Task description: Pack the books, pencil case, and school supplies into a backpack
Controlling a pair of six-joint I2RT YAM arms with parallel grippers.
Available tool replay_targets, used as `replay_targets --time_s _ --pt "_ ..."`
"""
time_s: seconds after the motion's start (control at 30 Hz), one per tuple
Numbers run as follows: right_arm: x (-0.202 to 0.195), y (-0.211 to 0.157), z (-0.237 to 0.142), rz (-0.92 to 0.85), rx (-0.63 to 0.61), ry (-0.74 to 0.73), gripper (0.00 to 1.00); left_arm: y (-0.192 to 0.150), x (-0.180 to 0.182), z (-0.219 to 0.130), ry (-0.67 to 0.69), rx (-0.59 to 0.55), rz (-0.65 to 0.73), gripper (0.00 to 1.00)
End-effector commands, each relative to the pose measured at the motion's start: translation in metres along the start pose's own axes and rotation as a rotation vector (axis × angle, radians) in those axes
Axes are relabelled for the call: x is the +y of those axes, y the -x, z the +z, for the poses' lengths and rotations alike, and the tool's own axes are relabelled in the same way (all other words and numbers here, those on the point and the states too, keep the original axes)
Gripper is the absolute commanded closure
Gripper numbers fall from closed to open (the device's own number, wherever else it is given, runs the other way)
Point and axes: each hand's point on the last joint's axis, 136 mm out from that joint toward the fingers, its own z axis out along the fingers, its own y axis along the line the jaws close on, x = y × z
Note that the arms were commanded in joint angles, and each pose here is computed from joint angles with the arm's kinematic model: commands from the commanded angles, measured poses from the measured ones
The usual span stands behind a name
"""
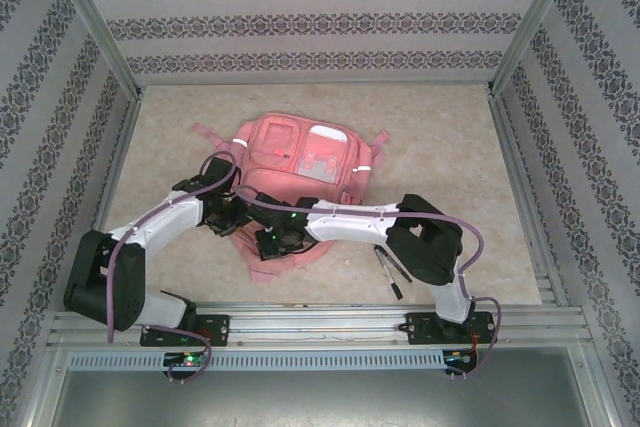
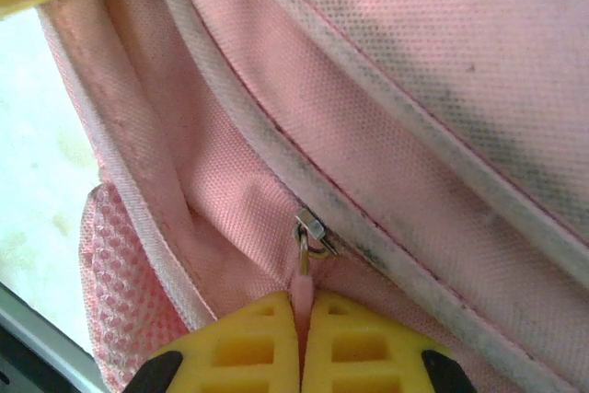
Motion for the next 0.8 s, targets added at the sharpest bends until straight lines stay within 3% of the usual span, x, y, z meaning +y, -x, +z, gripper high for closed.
replay_targets --time_s 0.0,0.2,0.4,0.57,0.63,0.73,0.77 --pt "-0.008 -0.010 -0.018 -0.005 -0.007 -0.041 1.00 -0.004 0.013 0.014 0.094 0.032 0.066 0.97" --pt "-0.026 -0.013 -0.061 -0.001 -0.059 -0.080 1.00 0.019 0.002 -0.014 0.125 -0.024 0.132 1.00" --pt "-0.090 -0.022 -0.080 0.035 -0.066 -0.254 1.00 0.053 -0.015 -0.070 0.056 -0.151 0.147 1.00" --pt "-0.139 -0.024 -0.088 0.103 -0.082 -0.325 1.00 0.081 0.000 -0.081 0.051 -0.163 0.112 1.00" --pt "-0.140 -0.024 -0.087 0.112 -0.080 -0.270 1.00 0.090 0.001 -0.080 0.021 -0.153 0.106 1.00" --pt "-0.110 -0.019 -0.088 0.077 -0.080 -0.103 1.00 0.090 -0.025 -0.081 -0.098 -0.089 0.142 0.99" --pt "-0.097 -0.015 -0.090 0.073 -0.090 -0.039 1.00 0.084 -0.034 -0.083 -0.140 -0.059 0.134 0.90"
